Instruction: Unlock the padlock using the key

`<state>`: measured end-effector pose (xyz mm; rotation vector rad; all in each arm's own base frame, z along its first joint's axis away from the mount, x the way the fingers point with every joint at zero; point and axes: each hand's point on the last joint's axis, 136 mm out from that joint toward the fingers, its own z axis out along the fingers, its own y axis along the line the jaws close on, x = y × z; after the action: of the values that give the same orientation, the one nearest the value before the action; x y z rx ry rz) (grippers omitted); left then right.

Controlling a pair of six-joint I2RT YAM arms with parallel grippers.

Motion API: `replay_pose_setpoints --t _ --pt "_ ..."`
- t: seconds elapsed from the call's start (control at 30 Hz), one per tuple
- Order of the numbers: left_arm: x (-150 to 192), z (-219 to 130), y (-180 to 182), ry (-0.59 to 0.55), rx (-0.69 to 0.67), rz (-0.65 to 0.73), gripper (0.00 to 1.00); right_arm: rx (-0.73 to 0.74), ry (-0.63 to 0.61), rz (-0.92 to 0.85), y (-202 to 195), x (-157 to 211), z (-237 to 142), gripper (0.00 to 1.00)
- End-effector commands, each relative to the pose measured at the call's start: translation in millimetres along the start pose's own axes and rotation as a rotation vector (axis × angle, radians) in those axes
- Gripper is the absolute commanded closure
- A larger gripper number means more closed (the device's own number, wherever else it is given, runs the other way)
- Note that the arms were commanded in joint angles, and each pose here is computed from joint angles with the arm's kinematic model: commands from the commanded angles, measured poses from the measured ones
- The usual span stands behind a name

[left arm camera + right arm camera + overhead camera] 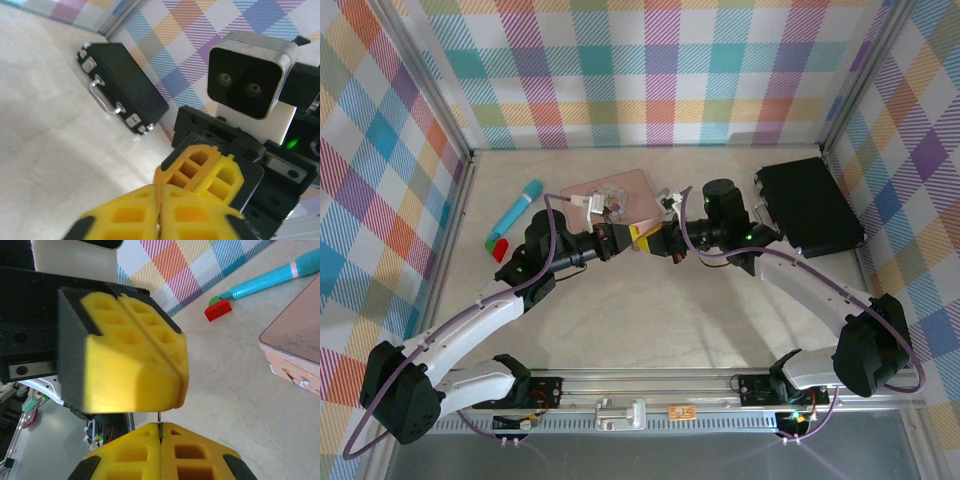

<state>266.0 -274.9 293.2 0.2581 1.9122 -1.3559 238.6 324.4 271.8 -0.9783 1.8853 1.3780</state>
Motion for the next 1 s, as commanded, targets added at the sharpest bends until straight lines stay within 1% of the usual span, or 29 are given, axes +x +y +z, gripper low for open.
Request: replay_pose_setpoints --t 0.0,0.07,0.1,0.13,0.17,0.23,0.3,0.43,0.63,0.73,0.87,0.97 --pt "-15.3 -3.1 -20.2 -0.032 0.058 0.038 1.00 -0.028 -0.017 -0.029 8.1 -9.2 -3.3 1.00" --pt "-15.8 -3.5 -18.3 -0.038 0.052 0.036 1.00 -0.022 -0.026 -0.030 8.0 -11.7 -5.1 1.00" --pt "-16.2 -3.5 -16.0 -0.045 0.042 0.030 1.00 -0.009 -0.036 -0.024 6.5 -13.6 -6.6 0.96" --pt "-18.2 -4.1 -13.2 -0.060 0.027 0.027 1.00 0.005 -0.050 -0.010 5.0 -15.3 -8.6 0.81" --pt "-20.5 -4.7 -12.2 -0.074 0.020 0.028 1.00 0.019 -0.068 0.000 3.3 -17.4 -11.0 0.71" --pt "-26.3 -5.4 -10.1 -0.112 0.009 0.018 1.00 0.042 -0.124 0.022 1.9 -21.8 -18.6 0.60" --pt "-30.8 -4.9 -9.9 -0.144 0.021 0.010 1.00 0.061 -0.192 0.042 1.1 -24.6 -25.0 0.56" --pt "-34.4 0.3 -11.2 -0.172 0.060 -0.019 1.00 0.091 -0.317 0.117 -9.5 -22.8 -31.6 0.54" --pt "-31.5 7.8 -11.5 -0.150 0.081 -0.043 1.00 -0.019 -0.422 0.136 -3.1 -29.7 -30.7 0.55" --pt "-30.4 7.2 -11.0 -0.154 0.075 -0.043 1.00 -0.047 -0.446 0.124 -0.3 -36.0 -30.9 0.55" --pt "-29.0 6.5 -10.7 -0.159 0.070 -0.045 1.00 -0.061 -0.448 0.116 0.7 -39.5 -29.2 0.55" --pt "-27.6 6.7 -11.8 -0.157 0.073 -0.043 1.00 -0.076 -0.434 0.125 -0.2 -38.1 -24.5 0.59"
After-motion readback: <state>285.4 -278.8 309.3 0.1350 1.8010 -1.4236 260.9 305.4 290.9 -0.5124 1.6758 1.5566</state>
